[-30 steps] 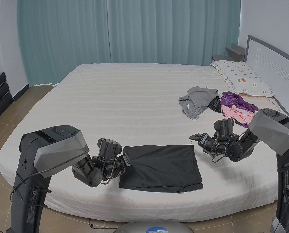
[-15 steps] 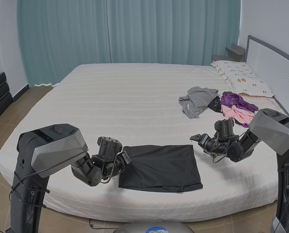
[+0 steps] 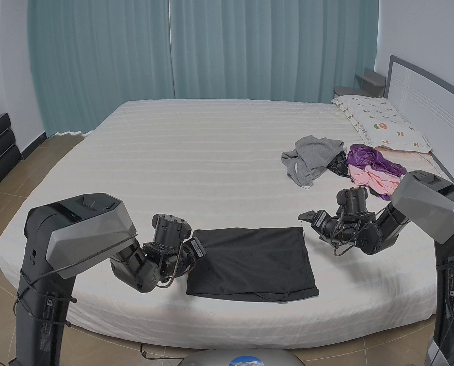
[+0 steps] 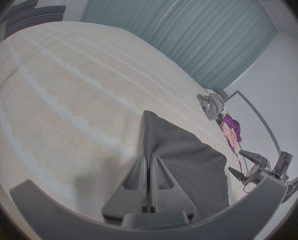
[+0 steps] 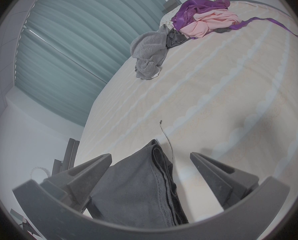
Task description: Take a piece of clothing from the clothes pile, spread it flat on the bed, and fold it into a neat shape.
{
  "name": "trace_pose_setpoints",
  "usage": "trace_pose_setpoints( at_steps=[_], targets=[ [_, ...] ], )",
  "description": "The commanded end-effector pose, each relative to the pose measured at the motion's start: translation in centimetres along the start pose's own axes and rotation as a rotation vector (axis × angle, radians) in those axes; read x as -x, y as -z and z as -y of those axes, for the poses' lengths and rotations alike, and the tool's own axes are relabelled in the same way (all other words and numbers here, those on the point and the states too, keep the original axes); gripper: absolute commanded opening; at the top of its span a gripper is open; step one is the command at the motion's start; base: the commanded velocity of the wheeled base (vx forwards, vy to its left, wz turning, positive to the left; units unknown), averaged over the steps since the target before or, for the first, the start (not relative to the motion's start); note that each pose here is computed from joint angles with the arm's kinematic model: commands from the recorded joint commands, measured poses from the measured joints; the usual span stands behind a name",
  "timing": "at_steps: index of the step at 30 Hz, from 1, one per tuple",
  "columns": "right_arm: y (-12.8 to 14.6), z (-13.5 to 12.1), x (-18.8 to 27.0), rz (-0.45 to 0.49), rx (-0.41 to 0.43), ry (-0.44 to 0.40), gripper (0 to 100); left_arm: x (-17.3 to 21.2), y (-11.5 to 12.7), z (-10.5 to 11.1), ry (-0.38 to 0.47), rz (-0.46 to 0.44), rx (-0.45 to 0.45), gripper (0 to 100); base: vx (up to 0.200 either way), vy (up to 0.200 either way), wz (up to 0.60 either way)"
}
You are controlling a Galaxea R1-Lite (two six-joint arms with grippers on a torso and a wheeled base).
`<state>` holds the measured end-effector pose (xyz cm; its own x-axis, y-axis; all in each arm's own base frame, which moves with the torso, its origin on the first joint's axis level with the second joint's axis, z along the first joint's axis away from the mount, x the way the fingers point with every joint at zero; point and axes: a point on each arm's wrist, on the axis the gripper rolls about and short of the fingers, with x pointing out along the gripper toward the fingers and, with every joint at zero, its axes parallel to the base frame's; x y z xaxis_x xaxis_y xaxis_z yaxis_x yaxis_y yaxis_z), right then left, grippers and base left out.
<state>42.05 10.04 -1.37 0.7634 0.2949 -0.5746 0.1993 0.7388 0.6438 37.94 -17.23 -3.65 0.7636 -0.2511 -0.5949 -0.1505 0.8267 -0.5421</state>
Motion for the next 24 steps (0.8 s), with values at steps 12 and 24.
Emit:
trace_pose_setpoints(
  at_steps=[12, 24],
  targets=[
    [0.23, 0.28, -0.18, -0.005, 0.001, 0.012, 100, 0.35, -0.03, 0.06, -0.025, -0.019, 0.02, 0, 0.0, 0.2, 0.0],
    [0.44, 0.42, -0.18, -0.01, 0.006, 0.02, 100, 0.4, -0.08, 0.1, -0.042, -0.033, 0.019, 0, 0.0, 0.2, 0.0]
  ],
)
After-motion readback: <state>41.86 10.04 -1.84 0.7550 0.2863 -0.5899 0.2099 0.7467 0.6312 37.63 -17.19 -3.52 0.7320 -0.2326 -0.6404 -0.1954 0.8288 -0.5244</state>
